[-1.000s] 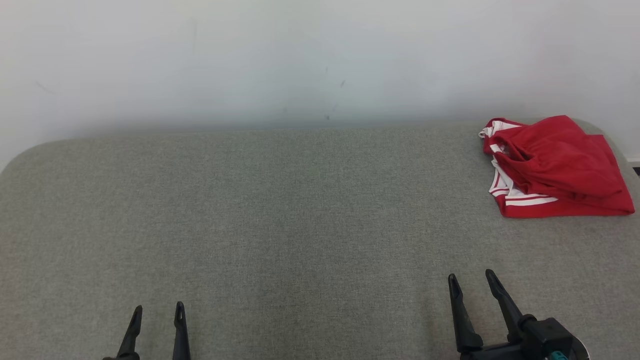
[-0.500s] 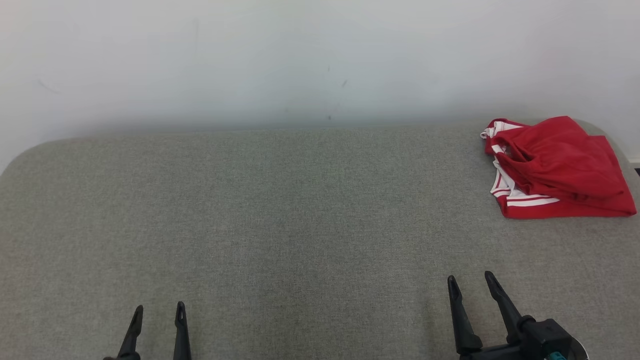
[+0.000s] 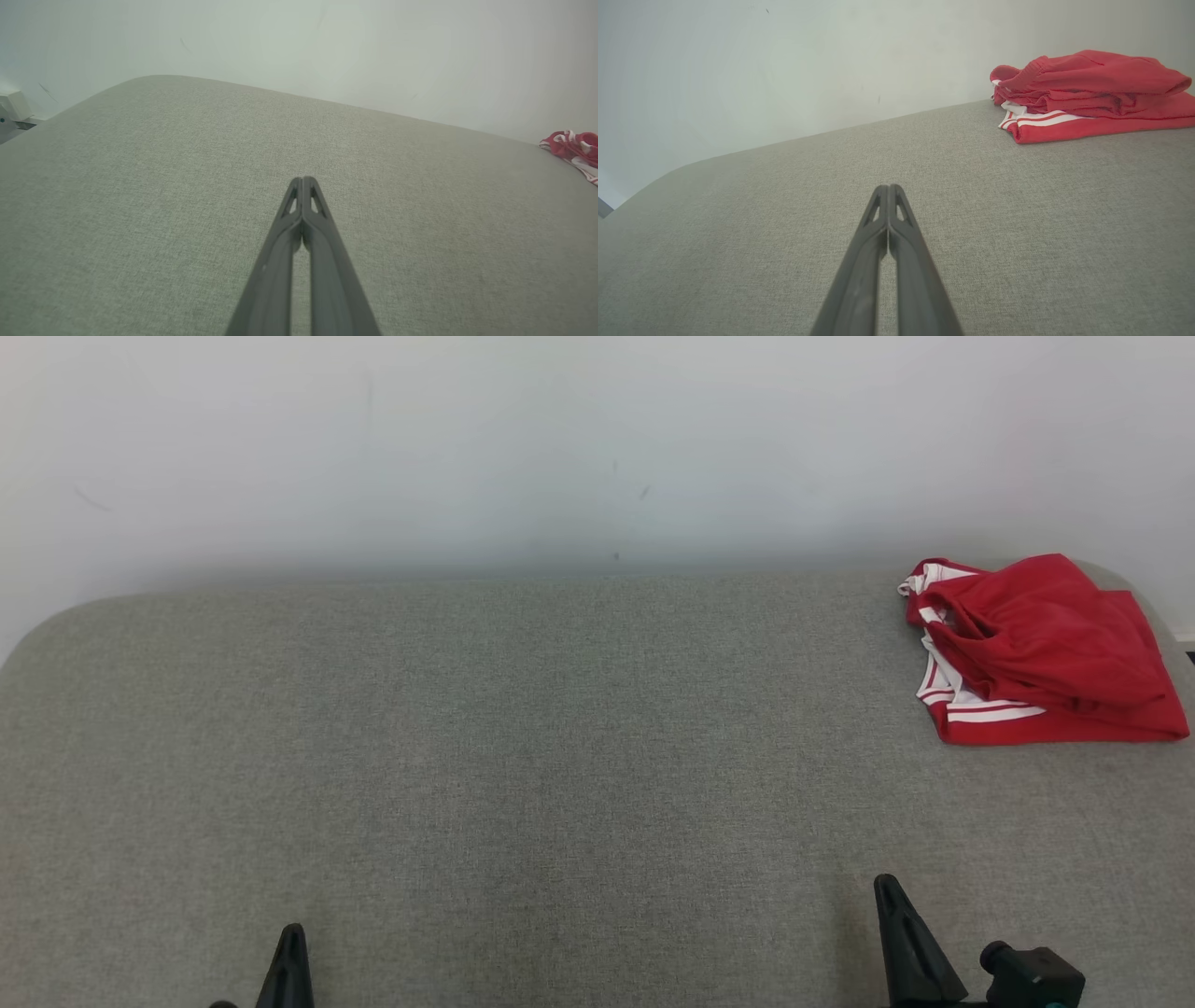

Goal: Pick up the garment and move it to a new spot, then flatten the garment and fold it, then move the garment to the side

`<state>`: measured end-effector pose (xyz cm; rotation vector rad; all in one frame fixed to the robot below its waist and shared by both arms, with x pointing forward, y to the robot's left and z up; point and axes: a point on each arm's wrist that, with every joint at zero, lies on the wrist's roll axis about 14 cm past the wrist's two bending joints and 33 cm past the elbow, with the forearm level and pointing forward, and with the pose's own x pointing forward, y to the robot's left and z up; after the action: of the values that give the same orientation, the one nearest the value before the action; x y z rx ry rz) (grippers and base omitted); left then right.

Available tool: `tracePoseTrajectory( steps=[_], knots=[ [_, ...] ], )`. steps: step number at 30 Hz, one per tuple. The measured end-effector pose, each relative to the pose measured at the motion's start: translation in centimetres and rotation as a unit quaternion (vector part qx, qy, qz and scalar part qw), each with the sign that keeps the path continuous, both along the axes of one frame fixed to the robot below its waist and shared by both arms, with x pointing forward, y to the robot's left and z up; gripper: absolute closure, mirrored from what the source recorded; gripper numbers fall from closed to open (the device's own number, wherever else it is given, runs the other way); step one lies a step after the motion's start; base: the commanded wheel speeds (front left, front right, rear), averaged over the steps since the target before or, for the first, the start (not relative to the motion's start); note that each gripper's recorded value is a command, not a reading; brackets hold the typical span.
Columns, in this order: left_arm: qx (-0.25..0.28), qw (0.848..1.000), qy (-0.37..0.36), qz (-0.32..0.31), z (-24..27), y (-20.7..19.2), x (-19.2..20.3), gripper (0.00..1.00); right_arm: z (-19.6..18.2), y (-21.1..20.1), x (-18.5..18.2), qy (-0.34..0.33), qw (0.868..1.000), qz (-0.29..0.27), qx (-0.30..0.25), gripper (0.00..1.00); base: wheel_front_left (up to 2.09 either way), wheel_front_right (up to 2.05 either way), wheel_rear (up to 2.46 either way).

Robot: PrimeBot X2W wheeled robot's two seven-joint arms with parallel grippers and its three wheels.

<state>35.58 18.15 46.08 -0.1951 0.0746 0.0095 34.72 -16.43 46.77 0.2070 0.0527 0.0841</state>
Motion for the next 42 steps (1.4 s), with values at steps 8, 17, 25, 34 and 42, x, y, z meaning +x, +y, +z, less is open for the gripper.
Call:
tracePoseTrajectory(
  steps=[8, 17, 25, 34, 42],
  knots=[
    [-0.074, 0.997, -0.005, 0.016, 0.6, 0.3, 0.1, 1.0, 0.1, -0.7, 0.4, 0.013, 0.997, -0.019, 0.073, 1.0, 0.0, 0.0, 0.0],
    [-0.152, 0.988, -0.008, 0.032, 0.9, 0.7, 0.1, 1.0, 0.0, -1.4, 0.7, 0.026, 0.988, -0.036, 0.148, 1.0, 0.0, 0.0, 0.0],
    [-0.213, 0.976, -0.006, 0.043, 0.9, 1.0, 0.0, 1.0, 0.2, -1.8, 1.2, 0.034, 0.977, -0.046, 0.207, 1.0, 0.0, 0.0, 0.0],
    [-0.275, 0.96, -0.01, 0.054, 1.2, 1.3, 0.0, 1.0, 0.4, -2.1, 1.6, 0.039, 0.961, -0.053, 0.269, 1.0, 0.0, 0.0, 0.0],
    [-0.325, 0.944, -0.014, 0.058, 1.5, 1.4, 0.0, 1.0, 0.5, -2.4, 1.8, 0.046, 0.945, -0.058, 0.318, 1.0, 0.0, 0.0, 0.0]
  ],
)
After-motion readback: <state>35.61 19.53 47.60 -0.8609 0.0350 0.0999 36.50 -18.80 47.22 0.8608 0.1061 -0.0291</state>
